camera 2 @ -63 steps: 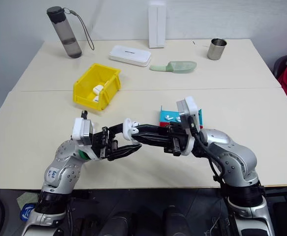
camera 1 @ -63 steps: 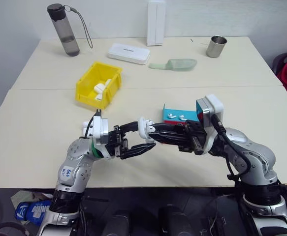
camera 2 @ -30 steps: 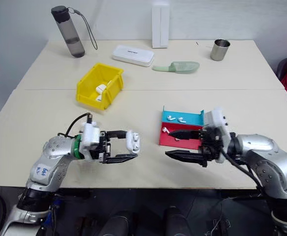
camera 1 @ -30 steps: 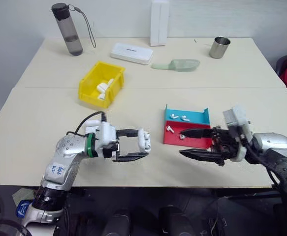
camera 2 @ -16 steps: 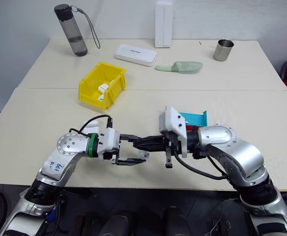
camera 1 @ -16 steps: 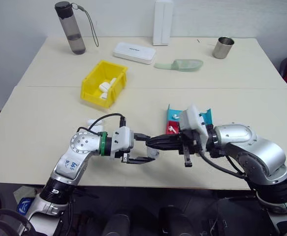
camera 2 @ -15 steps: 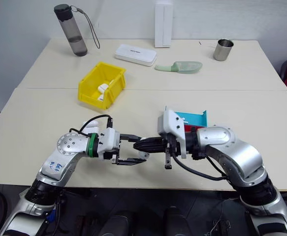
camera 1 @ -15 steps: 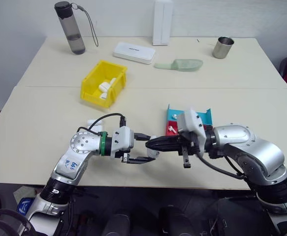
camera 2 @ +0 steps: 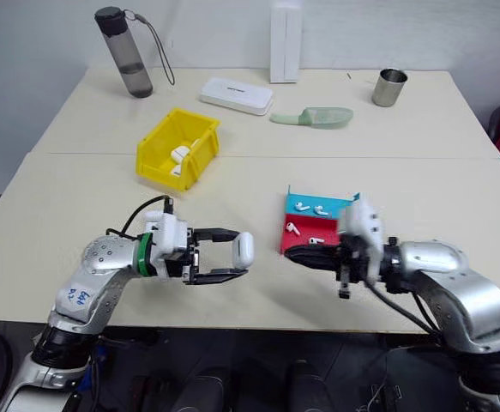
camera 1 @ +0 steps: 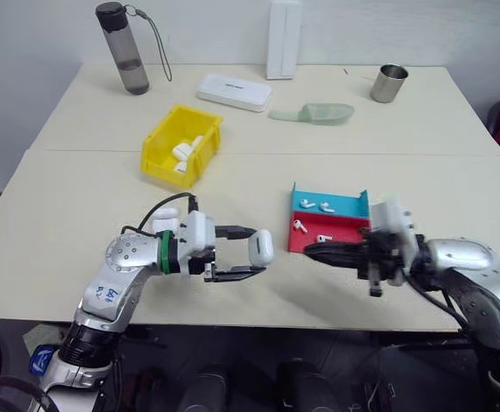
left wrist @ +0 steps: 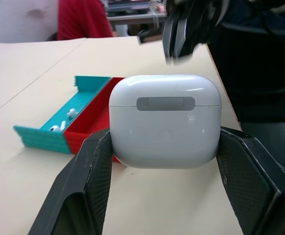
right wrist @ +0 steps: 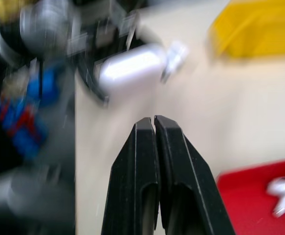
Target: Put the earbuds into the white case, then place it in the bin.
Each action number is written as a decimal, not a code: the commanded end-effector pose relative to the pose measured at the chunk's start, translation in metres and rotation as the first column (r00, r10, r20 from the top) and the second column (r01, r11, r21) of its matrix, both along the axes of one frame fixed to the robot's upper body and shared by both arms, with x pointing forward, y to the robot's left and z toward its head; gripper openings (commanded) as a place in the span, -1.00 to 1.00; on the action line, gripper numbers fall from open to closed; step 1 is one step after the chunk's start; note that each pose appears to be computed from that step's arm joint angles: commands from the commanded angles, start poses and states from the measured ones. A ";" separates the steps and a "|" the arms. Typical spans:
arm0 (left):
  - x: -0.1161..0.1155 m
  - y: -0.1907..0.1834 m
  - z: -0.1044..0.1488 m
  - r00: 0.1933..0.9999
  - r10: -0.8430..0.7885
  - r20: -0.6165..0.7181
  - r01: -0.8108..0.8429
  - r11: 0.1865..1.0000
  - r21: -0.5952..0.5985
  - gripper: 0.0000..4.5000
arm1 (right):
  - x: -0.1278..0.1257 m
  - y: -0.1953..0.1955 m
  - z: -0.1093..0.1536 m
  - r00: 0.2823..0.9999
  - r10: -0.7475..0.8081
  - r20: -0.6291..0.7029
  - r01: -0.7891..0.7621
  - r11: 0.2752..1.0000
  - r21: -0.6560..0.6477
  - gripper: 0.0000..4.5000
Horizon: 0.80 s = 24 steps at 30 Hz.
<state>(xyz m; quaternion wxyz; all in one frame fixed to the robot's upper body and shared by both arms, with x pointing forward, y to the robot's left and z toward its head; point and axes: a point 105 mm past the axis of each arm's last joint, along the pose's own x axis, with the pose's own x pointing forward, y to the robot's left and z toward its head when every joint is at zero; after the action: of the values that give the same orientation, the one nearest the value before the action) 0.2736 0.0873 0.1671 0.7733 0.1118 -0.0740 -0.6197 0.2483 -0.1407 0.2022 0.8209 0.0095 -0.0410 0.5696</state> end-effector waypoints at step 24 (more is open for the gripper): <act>0.183 0.141 0.060 0.564 0.824 -0.052 -0.819 0.549 -0.169 0.55 | -0.007 -0.027 0.007 0.796 -0.437 0.419 0.424 0.896 0.130 1.00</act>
<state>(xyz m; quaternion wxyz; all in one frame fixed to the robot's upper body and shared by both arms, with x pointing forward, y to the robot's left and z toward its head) 0.4562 0.2318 0.2023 0.9826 0.0659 -0.0414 -0.1687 0.2451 -0.1685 0.2015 0.9015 -0.1104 -0.2153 0.3587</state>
